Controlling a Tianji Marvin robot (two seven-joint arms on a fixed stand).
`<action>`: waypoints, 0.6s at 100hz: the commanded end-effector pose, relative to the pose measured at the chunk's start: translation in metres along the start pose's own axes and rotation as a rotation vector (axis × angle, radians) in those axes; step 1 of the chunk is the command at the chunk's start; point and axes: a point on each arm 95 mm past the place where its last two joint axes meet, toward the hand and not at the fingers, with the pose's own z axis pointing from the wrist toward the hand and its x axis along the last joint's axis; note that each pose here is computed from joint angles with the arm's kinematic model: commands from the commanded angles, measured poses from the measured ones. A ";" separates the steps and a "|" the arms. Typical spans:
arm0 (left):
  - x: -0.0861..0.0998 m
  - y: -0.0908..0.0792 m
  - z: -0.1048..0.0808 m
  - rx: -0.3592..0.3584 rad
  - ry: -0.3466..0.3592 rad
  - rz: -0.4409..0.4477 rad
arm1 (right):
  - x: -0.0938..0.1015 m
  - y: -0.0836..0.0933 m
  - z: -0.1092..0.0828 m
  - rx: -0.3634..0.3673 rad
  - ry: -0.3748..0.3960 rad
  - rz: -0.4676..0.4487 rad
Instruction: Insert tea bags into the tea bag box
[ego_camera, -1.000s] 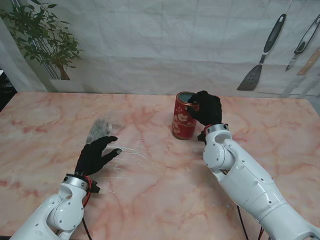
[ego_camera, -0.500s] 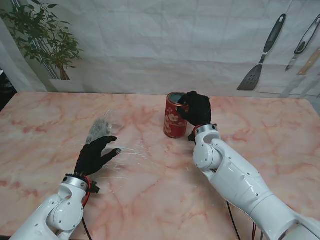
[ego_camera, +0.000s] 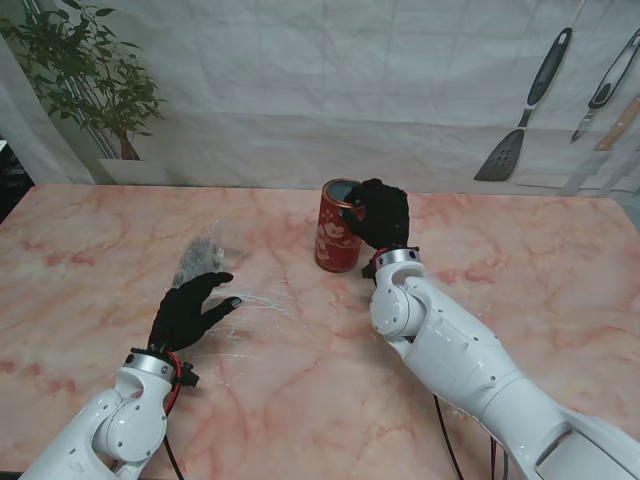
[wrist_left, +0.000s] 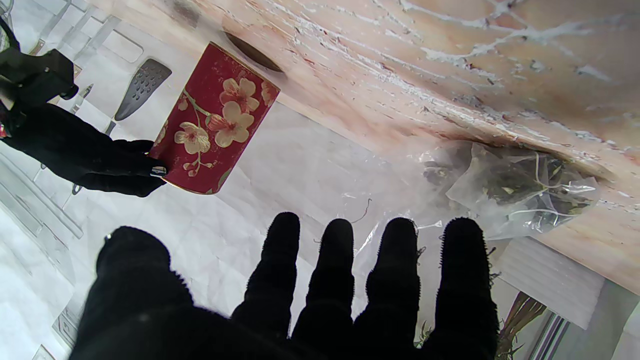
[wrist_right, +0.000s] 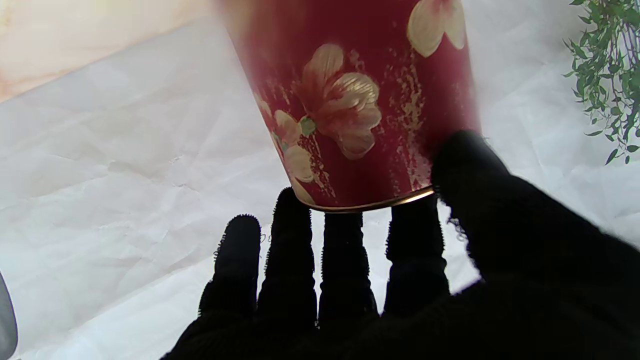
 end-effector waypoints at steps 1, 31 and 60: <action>0.002 0.000 0.000 -0.008 0.000 -0.001 | 0.011 -0.003 0.004 0.006 0.022 0.011; 0.001 -0.001 -0.001 -0.006 -0.002 0.000 | 0.011 -0.017 0.004 0.018 0.039 -0.027; 0.001 -0.001 -0.001 -0.009 -0.003 0.000 | 0.008 -0.022 0.001 0.075 0.068 -0.044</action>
